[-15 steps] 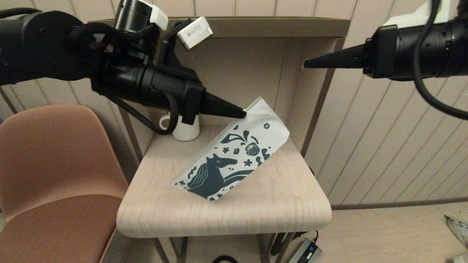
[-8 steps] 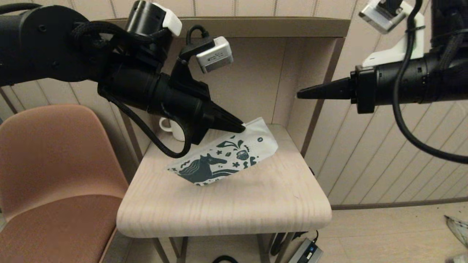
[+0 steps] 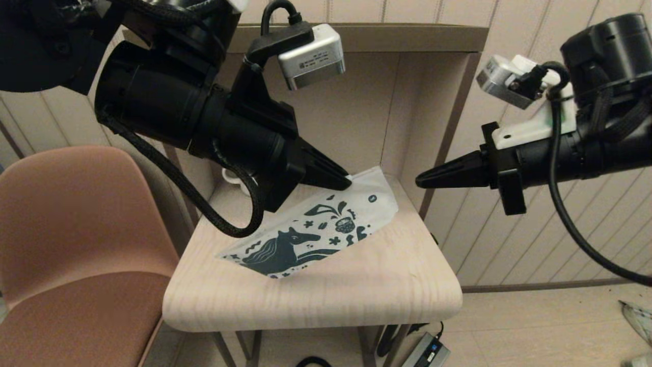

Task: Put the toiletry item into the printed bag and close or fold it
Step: Hand it to the other hand

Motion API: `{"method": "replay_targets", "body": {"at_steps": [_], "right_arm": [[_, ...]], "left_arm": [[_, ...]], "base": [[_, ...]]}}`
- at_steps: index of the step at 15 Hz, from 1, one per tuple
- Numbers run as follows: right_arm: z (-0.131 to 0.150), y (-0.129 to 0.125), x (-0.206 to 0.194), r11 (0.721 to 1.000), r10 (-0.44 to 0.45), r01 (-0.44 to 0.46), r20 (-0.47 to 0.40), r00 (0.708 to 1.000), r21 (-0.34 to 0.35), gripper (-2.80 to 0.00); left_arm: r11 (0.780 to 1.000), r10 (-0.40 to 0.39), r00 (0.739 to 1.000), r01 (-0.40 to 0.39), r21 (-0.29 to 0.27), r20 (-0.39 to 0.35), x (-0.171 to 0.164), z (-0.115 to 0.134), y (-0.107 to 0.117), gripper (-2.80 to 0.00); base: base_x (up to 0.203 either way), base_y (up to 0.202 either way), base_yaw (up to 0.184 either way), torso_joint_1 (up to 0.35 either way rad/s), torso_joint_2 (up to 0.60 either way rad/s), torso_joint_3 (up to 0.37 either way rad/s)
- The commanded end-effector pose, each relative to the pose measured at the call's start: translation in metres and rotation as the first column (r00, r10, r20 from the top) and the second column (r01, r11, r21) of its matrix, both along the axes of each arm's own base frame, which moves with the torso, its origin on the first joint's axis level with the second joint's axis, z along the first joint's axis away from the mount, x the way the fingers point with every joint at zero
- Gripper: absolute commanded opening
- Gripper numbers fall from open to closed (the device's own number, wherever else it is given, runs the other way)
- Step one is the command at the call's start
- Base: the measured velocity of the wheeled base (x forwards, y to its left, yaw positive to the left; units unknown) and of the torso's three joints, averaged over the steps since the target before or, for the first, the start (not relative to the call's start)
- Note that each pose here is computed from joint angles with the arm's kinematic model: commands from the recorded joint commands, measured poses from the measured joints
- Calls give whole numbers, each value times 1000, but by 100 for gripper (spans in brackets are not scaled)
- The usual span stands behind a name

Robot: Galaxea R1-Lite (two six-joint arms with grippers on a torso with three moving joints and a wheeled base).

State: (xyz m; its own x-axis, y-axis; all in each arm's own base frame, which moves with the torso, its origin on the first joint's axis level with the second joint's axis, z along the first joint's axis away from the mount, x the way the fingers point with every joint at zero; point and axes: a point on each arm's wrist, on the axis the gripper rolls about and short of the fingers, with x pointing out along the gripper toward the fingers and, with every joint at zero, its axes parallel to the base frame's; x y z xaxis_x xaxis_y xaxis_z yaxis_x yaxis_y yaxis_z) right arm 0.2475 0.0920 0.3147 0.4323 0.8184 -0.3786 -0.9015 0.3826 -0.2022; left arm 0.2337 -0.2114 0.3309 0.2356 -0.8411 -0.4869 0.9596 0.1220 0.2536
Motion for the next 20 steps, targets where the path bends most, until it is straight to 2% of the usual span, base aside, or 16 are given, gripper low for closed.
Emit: {"method": "replay_targets", "body": {"at_steps": [1,3,5,8,13,14,17,20], "right_arm": [[5,-7,-4,997,68,-69,58,996,16,-280],[13,-5,-9,993,108,-112,92,990,32,-280],[15,-1,-12,991,127,-131,99,987,36,-280],[16,4,-17,987,152,-157,102,983,42,-280],[7,8,-5,980,146,-169,194,970,108,-280],[6,6,-8,980,140,-163,185,973,114,0],[2,3,-21,978,149,-172,186,971,115,0],[12,4,-33,961,214,-247,223,951,128,0]], "left_arm": [[999,-16,999,17,31,-48,-7,-2,3,-280],[997,-59,993,63,34,-98,-13,-7,-4,-280],[996,-83,991,82,-15,-107,-12,-3,-7,-280],[993,-108,980,97,-73,-164,-13,0,-7,-280],[993,-107,979,96,-70,-174,-11,-2,-9,-280],[993,-103,980,92,-69,-173,-9,-4,-11,-280],[994,-101,979,91,-62,-176,-6,-7,-13,-280],[994,-102,979,92,-63,-174,-6,-7,-13,-280]], "base": [[0,0,0,0,0,0],[0,0,0,0,0,0],[0,0,0,0,0,0],[0,0,0,0,0,0],[0,0,0,0,0,0],[0,0,0,0,0,0],[0,0,0,0,0,0],[0,0,0,0,0,0]]}}
